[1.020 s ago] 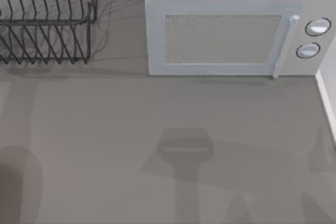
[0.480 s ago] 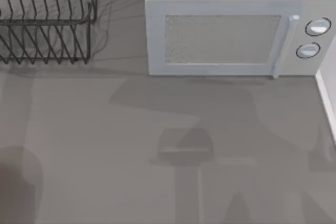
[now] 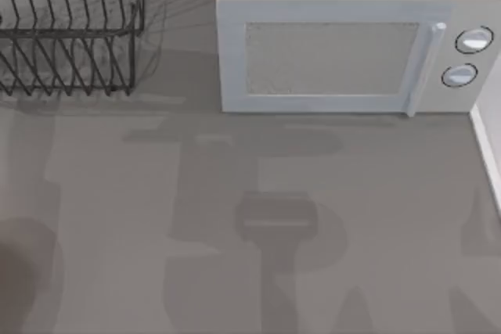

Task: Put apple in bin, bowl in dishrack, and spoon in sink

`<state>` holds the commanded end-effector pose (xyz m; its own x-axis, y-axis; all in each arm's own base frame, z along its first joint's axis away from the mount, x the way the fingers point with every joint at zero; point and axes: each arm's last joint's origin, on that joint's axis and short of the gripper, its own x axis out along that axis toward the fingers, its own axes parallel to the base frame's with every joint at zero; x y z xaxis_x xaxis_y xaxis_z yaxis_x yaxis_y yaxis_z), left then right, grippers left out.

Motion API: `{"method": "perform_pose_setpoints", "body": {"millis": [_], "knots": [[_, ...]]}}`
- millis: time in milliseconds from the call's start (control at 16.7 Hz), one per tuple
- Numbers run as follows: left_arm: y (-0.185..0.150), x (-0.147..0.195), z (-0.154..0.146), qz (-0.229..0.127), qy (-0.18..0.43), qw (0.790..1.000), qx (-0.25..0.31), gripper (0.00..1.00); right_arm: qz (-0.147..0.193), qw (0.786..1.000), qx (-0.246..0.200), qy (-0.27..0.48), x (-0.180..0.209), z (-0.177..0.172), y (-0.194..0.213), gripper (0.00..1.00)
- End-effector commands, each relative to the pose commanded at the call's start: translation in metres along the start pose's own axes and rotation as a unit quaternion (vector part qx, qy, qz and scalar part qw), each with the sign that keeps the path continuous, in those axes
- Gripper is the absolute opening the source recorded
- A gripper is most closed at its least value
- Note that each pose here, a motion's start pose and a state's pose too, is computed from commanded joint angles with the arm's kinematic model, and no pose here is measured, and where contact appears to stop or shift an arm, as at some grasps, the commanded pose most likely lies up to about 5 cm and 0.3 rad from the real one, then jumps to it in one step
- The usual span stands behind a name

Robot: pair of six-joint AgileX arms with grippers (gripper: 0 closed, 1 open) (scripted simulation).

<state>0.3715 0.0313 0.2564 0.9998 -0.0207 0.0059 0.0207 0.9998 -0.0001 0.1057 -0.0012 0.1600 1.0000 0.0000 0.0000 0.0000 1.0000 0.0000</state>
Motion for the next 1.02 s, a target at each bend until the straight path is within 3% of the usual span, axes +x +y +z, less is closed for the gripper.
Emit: {"method": "perform_pose_setpoints", "body": {"millis": [240, 540, 1020], "knots": [[-0.005, 0.010, -0.036, 0.001, 0.002, 1.000, 0.000, 0.00, 0.000, 1.000, 0.000, 0.000, 0.000, 0.000, 0.000, 1.00], [-0.006, 0.010, -0.038, 0.000, 0.003, 1.000, 0.000, 0.00, 0.000, 1.000, 0.000, 0.000, 0.000, 0.000, 0.000, 1.00], [-0.006, 0.010, -0.038, 0.000, 0.003, 1.000, 0.000, 0.60, 0.000, 1.000, 0.000, 0.000, 0.000, 0.000, 0.000, 1.00]]}}
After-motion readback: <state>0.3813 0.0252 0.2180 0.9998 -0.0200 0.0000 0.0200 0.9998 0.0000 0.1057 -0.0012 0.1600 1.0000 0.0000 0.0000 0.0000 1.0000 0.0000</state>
